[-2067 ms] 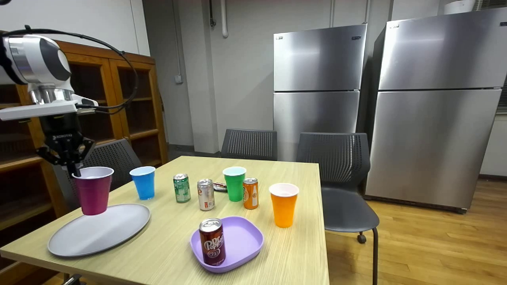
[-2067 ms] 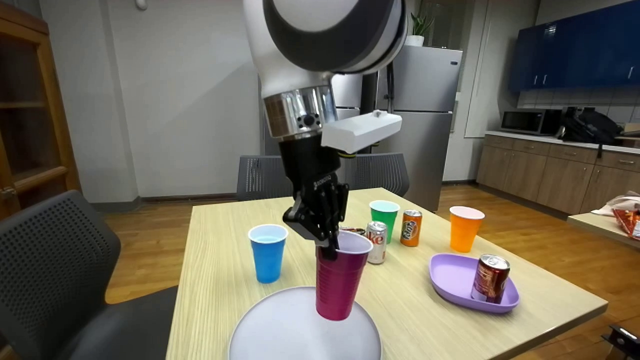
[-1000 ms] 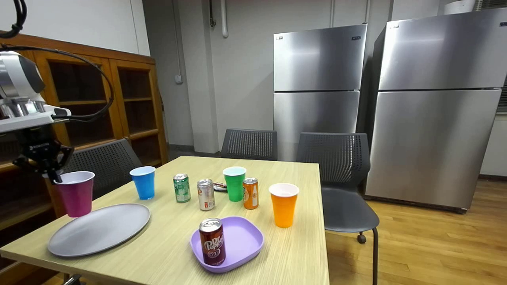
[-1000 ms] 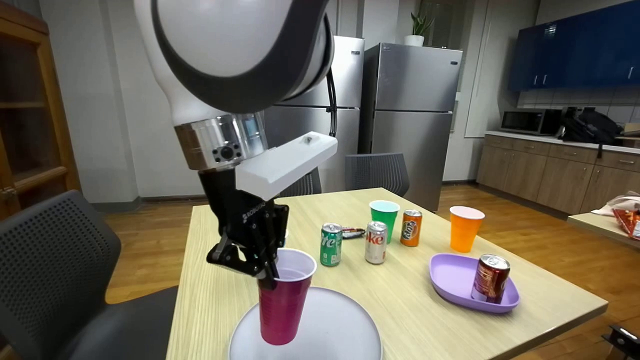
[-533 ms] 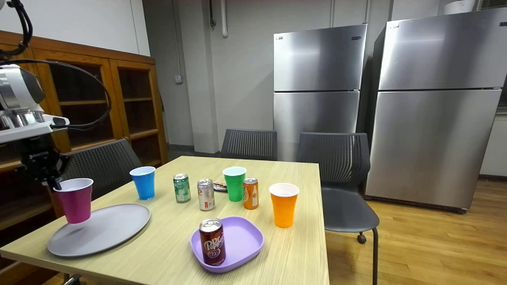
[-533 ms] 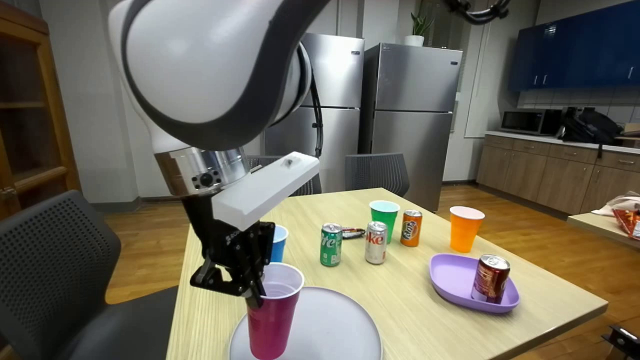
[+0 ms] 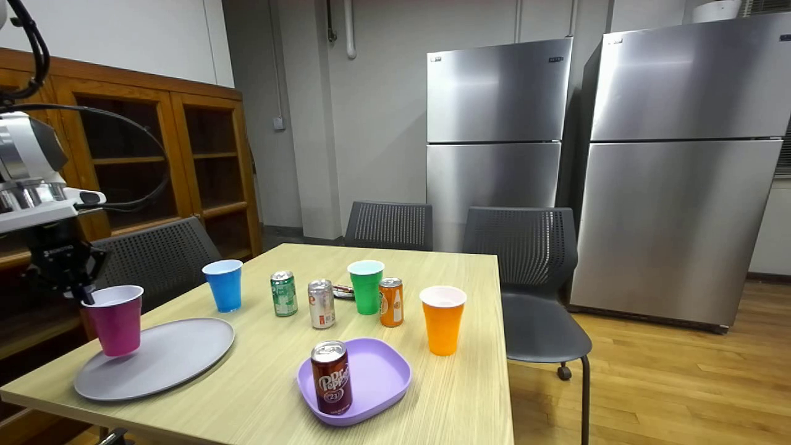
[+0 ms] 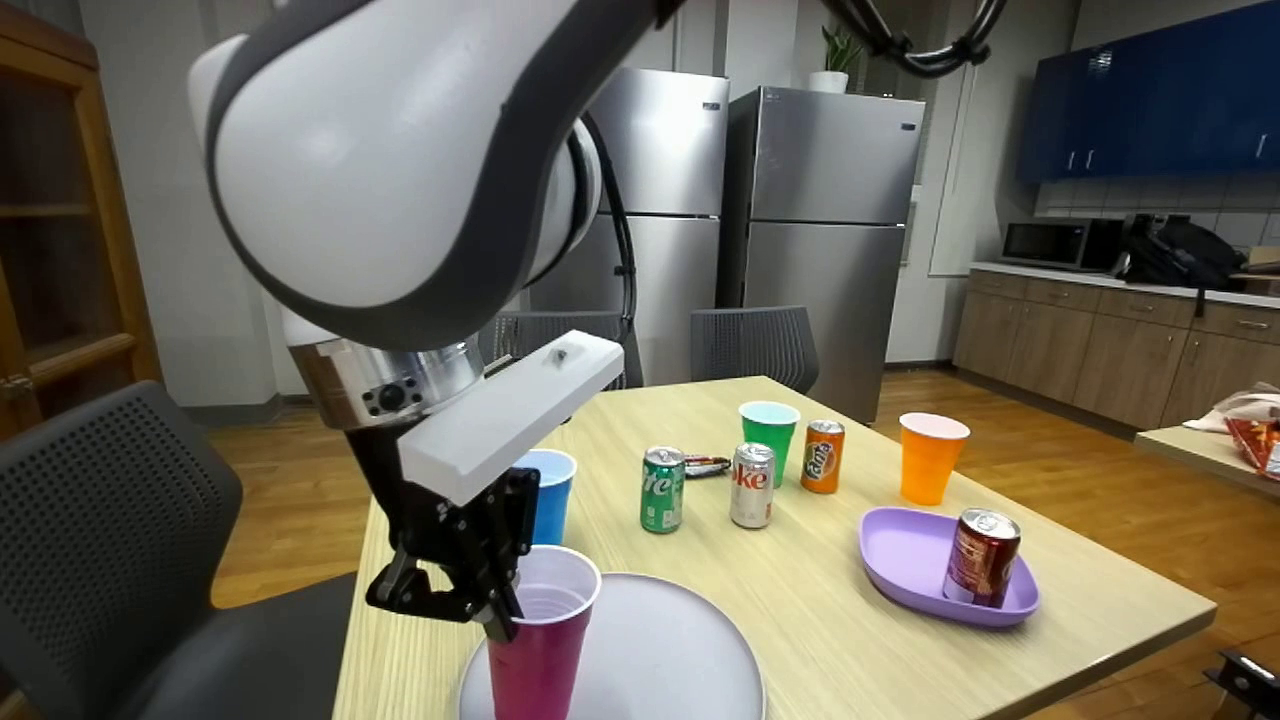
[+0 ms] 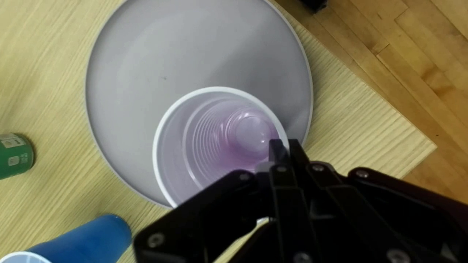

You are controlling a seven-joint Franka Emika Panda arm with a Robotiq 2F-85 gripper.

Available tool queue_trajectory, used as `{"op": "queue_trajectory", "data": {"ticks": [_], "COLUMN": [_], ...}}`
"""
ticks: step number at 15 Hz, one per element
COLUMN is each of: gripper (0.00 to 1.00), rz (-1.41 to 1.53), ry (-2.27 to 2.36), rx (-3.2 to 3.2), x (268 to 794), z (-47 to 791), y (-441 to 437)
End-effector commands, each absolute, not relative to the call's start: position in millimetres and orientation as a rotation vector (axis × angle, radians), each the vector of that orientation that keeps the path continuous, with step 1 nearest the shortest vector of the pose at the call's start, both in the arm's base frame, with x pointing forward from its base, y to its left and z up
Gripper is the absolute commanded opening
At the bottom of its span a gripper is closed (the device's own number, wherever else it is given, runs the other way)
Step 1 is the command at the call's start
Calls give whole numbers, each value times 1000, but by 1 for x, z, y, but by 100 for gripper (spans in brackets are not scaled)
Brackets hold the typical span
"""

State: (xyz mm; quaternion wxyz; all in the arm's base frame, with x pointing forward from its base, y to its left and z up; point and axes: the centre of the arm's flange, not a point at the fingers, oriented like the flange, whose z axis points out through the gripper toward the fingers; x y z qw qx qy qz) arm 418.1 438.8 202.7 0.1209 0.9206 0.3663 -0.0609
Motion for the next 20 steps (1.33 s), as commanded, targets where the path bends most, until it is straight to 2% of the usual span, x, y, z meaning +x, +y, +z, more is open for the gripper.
{"op": "queue_trajectory", "data": {"ticks": [1, 6, 7, 8, 9, 17, 20], "gripper": [1, 1, 30, 31, 36, 98, 100], "rz": [-153, -167, -171, -174, -178, -203, -209], "ry": [1031, 1027, 1028, 1028, 1027, 1012, 986], "rx": [2673, 2669, 2667, 2666, 2665, 2698, 2745], "x": [420, 419, 418, 418, 417, 428, 438], "z": [198, 190, 189, 188, 186, 209, 231], "y": [450, 451, 451, 451, 451, 445, 442]}}
